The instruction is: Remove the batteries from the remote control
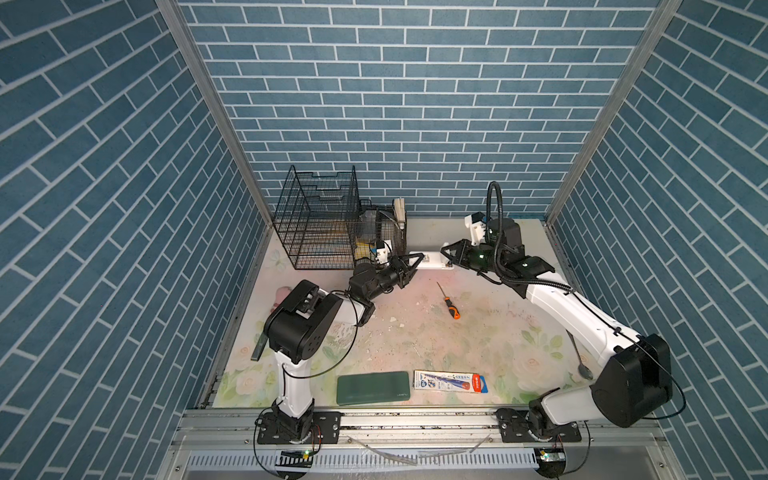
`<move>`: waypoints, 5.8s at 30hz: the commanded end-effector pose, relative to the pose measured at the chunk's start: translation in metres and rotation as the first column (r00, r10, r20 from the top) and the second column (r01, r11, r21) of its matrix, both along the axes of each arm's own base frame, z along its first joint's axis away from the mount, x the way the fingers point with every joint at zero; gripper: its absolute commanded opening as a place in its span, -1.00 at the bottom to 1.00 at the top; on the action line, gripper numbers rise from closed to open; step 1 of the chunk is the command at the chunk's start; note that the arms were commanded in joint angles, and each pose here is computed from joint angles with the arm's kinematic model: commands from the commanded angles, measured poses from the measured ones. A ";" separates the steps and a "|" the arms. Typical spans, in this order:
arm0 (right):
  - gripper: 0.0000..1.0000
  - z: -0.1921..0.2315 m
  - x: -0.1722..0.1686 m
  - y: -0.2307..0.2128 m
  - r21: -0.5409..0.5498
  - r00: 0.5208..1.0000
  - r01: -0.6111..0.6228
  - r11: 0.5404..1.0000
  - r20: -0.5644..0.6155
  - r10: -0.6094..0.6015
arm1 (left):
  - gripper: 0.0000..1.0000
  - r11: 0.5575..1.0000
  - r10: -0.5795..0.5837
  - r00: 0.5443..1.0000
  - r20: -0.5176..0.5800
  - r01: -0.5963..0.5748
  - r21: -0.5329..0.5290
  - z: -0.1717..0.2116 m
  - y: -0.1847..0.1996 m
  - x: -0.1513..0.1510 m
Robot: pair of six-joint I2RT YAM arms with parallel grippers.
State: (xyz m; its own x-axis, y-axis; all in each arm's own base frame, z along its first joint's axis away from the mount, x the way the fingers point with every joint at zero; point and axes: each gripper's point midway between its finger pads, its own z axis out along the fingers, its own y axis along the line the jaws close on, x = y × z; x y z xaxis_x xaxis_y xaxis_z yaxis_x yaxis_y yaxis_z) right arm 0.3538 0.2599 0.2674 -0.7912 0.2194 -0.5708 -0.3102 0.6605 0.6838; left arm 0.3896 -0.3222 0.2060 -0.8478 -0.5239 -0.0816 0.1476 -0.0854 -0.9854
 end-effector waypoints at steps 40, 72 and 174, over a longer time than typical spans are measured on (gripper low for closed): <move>-1.00 -0.215 0.079 -0.247 -0.885 0.851 0.195 0.423 -0.061 -0.521 | -1.00 0.912 0.029 0.999 0.036 -0.042 0.408 -0.047 0.035 -0.048; -0.56 -0.238 0.071 -0.259 -0.873 0.821 0.110 0.475 -0.189 -0.539 | -1.00 0.895 0.010 0.999 0.031 -0.023 0.446 -0.048 0.036 -0.054; -0.23 -0.147 0.016 -0.166 -0.660 0.908 0.249 0.708 -0.095 -0.408 | -0.20 0.651 -0.062 0.992 -0.107 0.121 0.749 -0.160 0.038 -0.090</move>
